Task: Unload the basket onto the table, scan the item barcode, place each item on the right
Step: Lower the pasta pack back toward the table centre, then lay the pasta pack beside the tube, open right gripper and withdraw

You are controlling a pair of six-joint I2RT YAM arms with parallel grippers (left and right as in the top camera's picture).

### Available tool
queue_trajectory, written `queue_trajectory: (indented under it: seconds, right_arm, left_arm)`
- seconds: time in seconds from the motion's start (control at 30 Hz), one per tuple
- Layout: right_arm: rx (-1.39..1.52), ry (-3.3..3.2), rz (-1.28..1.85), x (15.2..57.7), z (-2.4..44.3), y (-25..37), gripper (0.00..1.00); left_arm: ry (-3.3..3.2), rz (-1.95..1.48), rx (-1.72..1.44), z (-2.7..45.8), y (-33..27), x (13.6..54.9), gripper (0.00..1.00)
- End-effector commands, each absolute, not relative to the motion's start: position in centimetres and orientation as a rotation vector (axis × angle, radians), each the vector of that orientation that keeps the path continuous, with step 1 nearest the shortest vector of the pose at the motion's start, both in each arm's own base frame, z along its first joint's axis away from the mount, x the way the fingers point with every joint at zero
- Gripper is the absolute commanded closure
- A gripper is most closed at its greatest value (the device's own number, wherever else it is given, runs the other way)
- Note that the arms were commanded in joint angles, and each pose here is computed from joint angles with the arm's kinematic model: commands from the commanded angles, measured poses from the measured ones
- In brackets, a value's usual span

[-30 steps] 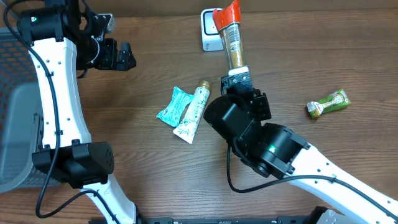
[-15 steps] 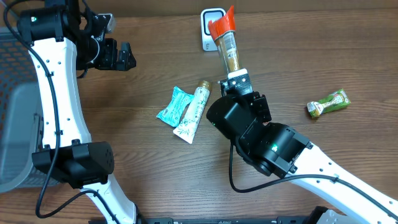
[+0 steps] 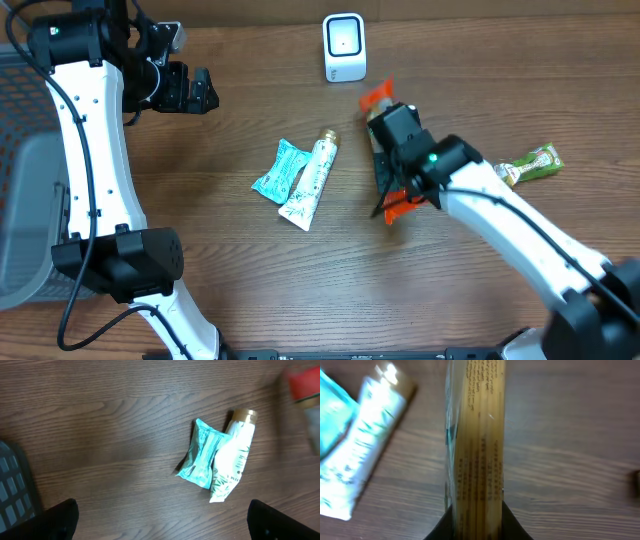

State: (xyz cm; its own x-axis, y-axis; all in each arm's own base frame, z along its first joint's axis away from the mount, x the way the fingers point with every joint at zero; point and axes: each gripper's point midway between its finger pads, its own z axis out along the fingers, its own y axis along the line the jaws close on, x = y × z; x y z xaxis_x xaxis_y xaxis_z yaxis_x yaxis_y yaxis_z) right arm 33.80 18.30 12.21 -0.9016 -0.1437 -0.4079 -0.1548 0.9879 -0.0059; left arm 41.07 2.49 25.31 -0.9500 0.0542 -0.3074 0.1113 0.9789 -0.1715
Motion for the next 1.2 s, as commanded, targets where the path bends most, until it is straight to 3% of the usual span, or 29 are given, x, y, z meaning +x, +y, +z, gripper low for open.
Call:
queue_trajectory:
  seconds: [0.0, 0.1, 0.27, 0.43, 0.7, 1.17]
  right_arm:
    - [-0.283, 2.745, 0.19, 34.1, 11.6, 19.8, 0.96]
    - [-0.258, 2.787, 0.171, 34.4, 10.2, 19.1, 0.93]
    - [-0.288, 2.8, 0.134, 34.6, 9.9, 18.0, 0.47]
    - [-0.343, 2.765, 0.009, 35.5, 11.5, 16.6, 0.31]
    - [-0.501, 2.57, -0.088, 37.7, 14.5, 20.0, 0.31]
    - [-0.601, 2.437, -0.612, 40.7, 5.7, 21.6, 0.32]
  left_arm:
    - [2.817, -0.282, 0.145, 25.1, 2.4, 41.3, 0.0]
    - [2.817, -0.282, 0.145, 25.1, 2.4, 41.3, 0.0]
    - [2.817, -0.281, 0.145, 25.1, 2.4, 41.3, 0.01]
    - [2.817, -0.282, 0.145, 25.1, 2.4, 41.3, 0.0]
    - [2.817, -0.282, 0.145, 25.1, 2.4, 41.3, 0.0]
    - [2.817, -0.282, 0.145, 25.1, 2.4, 41.3, 0.01]
